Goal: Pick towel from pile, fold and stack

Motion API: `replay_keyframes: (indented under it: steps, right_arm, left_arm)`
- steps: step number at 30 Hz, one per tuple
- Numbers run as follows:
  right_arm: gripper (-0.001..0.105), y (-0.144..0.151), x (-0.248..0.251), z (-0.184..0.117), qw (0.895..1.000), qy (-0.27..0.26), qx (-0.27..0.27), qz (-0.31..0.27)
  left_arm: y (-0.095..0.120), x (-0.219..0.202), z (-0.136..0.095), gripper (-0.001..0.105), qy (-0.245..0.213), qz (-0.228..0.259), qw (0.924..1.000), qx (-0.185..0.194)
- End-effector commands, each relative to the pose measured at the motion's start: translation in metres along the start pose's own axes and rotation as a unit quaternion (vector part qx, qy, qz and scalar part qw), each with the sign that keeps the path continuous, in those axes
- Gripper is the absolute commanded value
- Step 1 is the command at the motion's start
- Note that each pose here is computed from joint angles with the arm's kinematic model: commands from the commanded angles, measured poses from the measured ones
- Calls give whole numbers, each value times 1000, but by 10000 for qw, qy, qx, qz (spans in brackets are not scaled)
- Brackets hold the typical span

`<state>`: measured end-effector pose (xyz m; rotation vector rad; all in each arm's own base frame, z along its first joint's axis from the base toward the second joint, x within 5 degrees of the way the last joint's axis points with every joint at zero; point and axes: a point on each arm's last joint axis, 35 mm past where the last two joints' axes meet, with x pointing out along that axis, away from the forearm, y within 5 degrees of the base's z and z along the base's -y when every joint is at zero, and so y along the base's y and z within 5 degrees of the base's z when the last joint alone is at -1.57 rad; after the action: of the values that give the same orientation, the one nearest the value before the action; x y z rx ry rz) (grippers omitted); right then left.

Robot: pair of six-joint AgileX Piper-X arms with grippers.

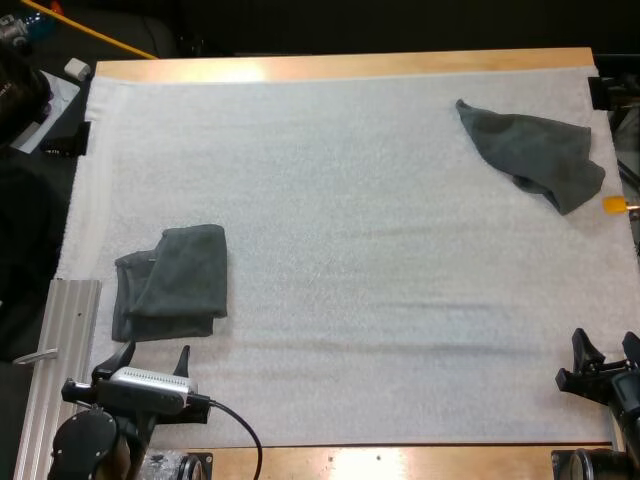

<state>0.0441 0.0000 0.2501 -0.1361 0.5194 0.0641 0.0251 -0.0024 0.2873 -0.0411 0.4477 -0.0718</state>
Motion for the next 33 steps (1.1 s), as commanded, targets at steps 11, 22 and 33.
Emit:
replay_keyframes:
  steps: [11,22,33]
  right_arm:
    - [63,0,0,2,10000,-29,-3,-3]
    - [63,0,0,2,10000,-10,-31,-4]
    - [63,0,0,2,10000,-27,-26,-10]
  left_arm:
    - [0,1,2,62,2,-12,10000,-28]
    - [0,2,3,62,-29,3,10000,-13]
    - [0,2,3,62,-49,6,10000,-10]
